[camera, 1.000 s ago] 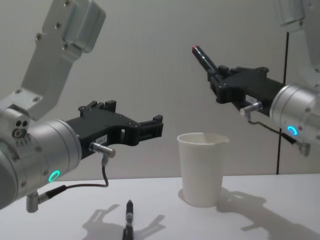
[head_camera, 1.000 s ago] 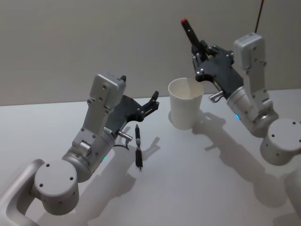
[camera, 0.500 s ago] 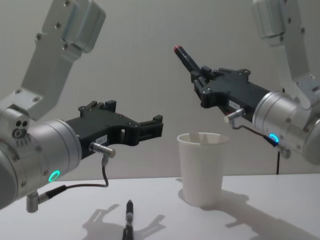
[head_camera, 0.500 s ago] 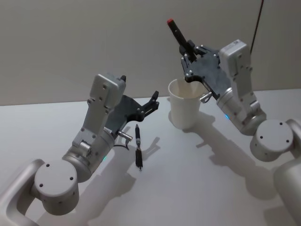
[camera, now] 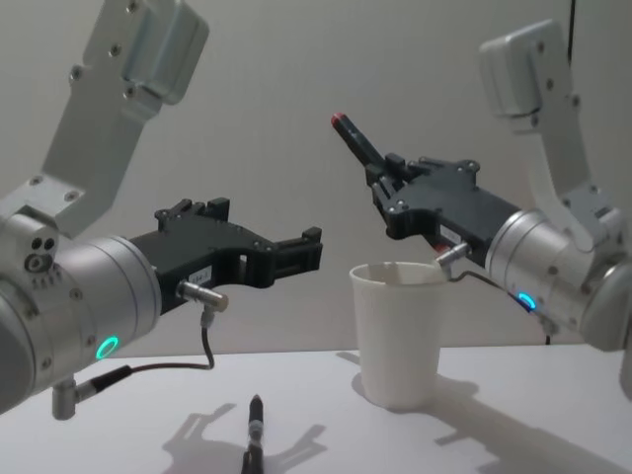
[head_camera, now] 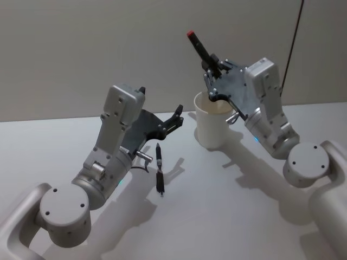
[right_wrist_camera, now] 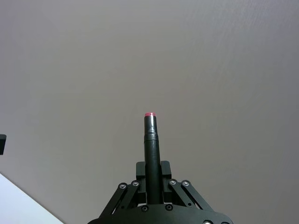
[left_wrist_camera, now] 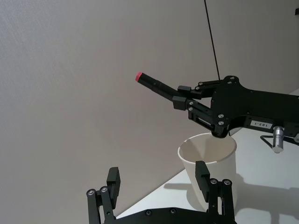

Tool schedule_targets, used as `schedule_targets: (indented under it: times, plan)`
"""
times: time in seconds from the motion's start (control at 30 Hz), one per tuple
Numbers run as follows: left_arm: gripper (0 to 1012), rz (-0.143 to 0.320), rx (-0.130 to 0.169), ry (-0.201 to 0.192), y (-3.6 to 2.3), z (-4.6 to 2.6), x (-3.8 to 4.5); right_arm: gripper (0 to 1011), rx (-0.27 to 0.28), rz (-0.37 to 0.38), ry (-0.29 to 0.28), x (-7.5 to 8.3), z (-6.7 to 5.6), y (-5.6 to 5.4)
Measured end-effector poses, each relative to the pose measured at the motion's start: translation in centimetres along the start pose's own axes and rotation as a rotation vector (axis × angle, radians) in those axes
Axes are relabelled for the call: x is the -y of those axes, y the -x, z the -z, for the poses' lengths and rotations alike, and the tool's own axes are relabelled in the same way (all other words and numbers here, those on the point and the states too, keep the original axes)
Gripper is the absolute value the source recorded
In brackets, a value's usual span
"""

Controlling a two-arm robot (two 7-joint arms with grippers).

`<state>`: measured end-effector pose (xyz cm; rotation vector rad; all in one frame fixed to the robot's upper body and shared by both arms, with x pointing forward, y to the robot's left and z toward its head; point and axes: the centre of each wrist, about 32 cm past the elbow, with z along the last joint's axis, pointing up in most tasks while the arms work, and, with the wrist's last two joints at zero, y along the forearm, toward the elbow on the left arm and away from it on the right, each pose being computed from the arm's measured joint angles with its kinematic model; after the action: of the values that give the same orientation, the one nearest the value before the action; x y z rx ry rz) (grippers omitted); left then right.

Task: Place the pen into the pen holder.

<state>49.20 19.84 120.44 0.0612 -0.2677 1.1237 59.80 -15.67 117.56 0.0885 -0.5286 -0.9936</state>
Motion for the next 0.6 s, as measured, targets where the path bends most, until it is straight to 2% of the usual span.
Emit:
schedule_targets:
  times: [0.6]
  plan:
    - [1001,0.000,0.000,0.000,0.00,0.00,0.00,172,0.001,-0.035,0.001,-1.4,1.8,1.2]
